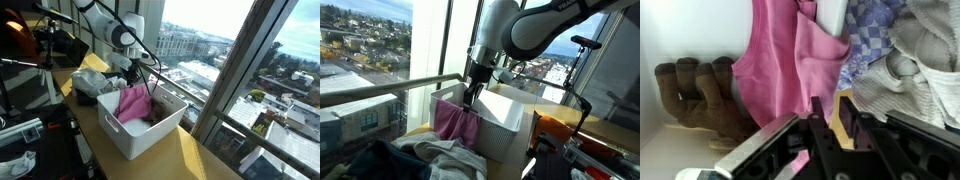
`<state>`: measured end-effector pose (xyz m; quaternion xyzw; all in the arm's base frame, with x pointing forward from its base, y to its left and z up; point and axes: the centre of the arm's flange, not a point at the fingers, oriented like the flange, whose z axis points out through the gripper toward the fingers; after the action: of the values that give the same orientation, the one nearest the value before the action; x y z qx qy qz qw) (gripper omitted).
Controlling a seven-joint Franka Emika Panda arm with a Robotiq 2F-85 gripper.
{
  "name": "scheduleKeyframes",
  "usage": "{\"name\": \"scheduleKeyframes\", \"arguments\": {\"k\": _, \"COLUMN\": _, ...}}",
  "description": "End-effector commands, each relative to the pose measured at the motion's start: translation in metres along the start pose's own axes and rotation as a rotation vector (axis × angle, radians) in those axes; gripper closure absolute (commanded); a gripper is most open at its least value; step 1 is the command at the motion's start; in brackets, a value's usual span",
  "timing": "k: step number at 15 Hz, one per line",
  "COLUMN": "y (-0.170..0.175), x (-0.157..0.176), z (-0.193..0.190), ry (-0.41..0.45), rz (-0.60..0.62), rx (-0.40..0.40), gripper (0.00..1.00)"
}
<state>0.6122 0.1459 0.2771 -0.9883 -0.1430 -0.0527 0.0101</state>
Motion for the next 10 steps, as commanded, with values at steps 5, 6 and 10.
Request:
{"name": "scheduleKeyframes", "arguments": {"k": 5, "y": -0.0022, "x": -0.0019, "z": -0.0077, "ry": 0.002, "rz": -0.018, "rx": -0.033, "gripper": 0.77}}
{"name": "scheduleKeyframes", "arguments": {"k": 6, "y": -0.0020, "x": -0.0018, "z": -0.0075, "ry": 0.002, "rz": -0.018, "rx": -0.033, "gripper": 0.85}}
{"name": "scheduleKeyframes", "arguments": {"k": 10, "y": -0.0014, "x": -0.0012, "z": -0.0080, "ry": 0.003, "rz": -0.017, "rx": -0.033, "gripper": 1.00}}
